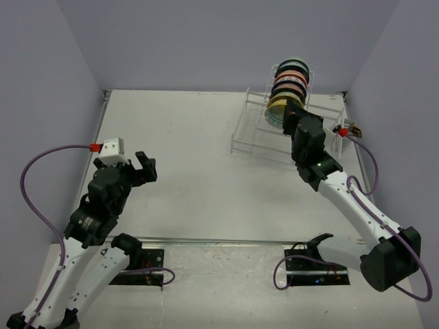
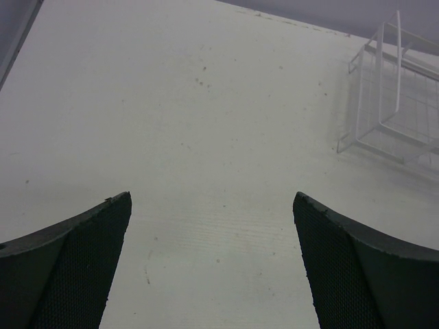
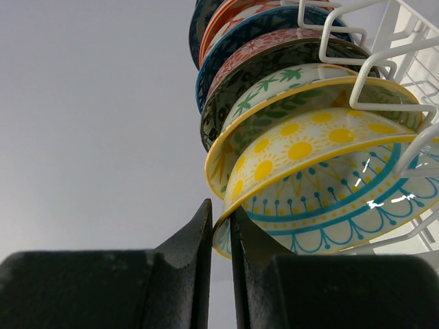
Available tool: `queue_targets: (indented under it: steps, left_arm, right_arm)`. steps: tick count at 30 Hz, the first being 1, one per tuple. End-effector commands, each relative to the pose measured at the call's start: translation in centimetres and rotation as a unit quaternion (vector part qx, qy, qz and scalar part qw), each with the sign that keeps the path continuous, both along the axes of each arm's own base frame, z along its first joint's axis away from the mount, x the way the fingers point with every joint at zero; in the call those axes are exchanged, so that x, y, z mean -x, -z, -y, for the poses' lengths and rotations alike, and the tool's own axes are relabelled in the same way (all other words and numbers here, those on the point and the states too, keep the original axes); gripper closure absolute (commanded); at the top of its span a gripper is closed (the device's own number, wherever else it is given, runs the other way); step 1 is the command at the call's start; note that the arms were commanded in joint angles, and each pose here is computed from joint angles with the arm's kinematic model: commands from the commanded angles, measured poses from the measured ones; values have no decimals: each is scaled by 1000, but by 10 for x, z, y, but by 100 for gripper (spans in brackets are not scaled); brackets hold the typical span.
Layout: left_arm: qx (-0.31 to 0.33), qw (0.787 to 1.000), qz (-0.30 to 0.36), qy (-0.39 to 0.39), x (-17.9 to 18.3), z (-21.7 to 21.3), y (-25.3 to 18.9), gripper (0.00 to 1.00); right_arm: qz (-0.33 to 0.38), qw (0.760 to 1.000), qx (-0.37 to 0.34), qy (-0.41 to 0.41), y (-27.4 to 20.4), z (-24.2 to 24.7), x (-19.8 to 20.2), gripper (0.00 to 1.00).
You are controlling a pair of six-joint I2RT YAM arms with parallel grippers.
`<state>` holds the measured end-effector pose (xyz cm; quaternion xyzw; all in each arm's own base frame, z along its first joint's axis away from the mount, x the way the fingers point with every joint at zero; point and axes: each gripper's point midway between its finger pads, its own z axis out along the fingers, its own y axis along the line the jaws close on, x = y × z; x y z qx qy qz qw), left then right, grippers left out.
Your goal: Unload the bowls from the dish rack
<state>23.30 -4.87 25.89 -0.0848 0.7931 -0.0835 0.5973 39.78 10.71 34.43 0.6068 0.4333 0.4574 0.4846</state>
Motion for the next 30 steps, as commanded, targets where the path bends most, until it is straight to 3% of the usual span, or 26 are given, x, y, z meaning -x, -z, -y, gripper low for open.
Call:
queue_targets:
  steps: [1,30]
  left_arm:
    - [2,1000,23,8,-3,2,-9,0]
    - [-1,1000,16,5,-5,2,-5,0]
  right_arm:
    - [62,998,-6,15,-31,11,4,100]
    - [144,989,6,-29,-82,9,33,100]
